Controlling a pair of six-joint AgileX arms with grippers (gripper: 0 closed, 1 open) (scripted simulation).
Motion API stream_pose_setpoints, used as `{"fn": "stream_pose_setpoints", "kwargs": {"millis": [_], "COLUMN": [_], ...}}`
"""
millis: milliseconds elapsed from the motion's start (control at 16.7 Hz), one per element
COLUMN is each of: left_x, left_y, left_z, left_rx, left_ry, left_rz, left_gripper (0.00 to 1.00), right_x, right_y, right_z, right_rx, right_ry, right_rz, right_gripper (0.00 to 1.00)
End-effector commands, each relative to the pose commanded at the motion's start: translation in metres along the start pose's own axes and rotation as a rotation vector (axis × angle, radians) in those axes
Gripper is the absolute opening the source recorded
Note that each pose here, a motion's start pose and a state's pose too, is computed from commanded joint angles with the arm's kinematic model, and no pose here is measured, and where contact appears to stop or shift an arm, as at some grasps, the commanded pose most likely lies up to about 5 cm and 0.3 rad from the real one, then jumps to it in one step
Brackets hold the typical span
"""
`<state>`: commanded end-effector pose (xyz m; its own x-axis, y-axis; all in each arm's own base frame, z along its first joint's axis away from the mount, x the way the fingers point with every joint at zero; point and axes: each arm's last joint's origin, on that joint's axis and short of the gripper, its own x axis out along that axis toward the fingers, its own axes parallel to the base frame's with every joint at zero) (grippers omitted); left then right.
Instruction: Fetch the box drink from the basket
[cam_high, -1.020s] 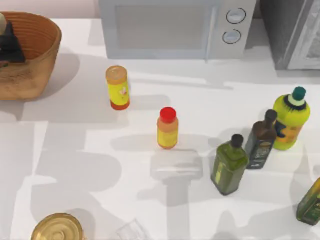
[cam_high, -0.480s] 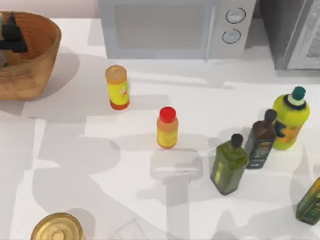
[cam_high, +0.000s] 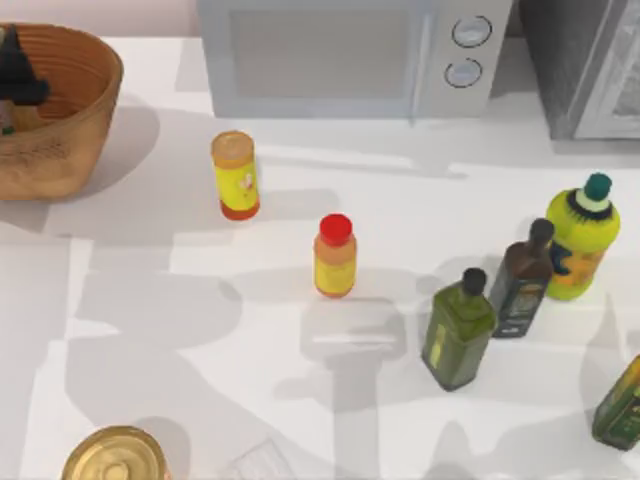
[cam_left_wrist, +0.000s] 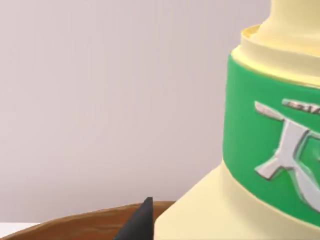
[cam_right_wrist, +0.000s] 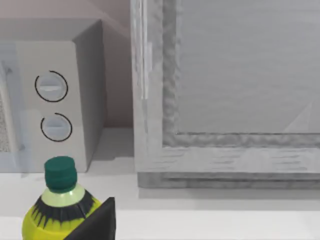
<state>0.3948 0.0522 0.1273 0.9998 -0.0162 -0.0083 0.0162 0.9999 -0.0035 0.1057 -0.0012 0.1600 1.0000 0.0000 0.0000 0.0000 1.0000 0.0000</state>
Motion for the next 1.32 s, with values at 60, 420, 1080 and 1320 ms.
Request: {"fn": "stream_pose_setpoints", "kwargs": {"millis": [60, 420, 1080, 1320], "left_x": [0.0, 0.0, 0.002, 0.007], "left_y": [0.0, 0.0, 0.003, 0.003], "left_z": [0.0, 0.0, 0.021, 0.054], "left_rx": [0.0, 0.0, 0.01, 0.008], "left_ry": [0.0, 0.0, -0.038, -0.032], "left_rz": [0.0, 0.0, 0.006, 0.006], "left_gripper": [0.4, 0.0, 0.0, 0.0], "right_x": [0.0, 0.0, 0.0, 0.0], "right_y": [0.0, 0.0, 0.0, 0.0], "right_z": [0.0, 0.0, 0.0, 0.0], "right_rx": [0.0, 0.0, 0.0, 0.0], "right_ry": [0.0, 0.0, 0.0, 0.0], "right_rz": [0.0, 0.0, 0.0, 0.0], "right_gripper": [1.0, 1.0, 1.0, 1.0]}}
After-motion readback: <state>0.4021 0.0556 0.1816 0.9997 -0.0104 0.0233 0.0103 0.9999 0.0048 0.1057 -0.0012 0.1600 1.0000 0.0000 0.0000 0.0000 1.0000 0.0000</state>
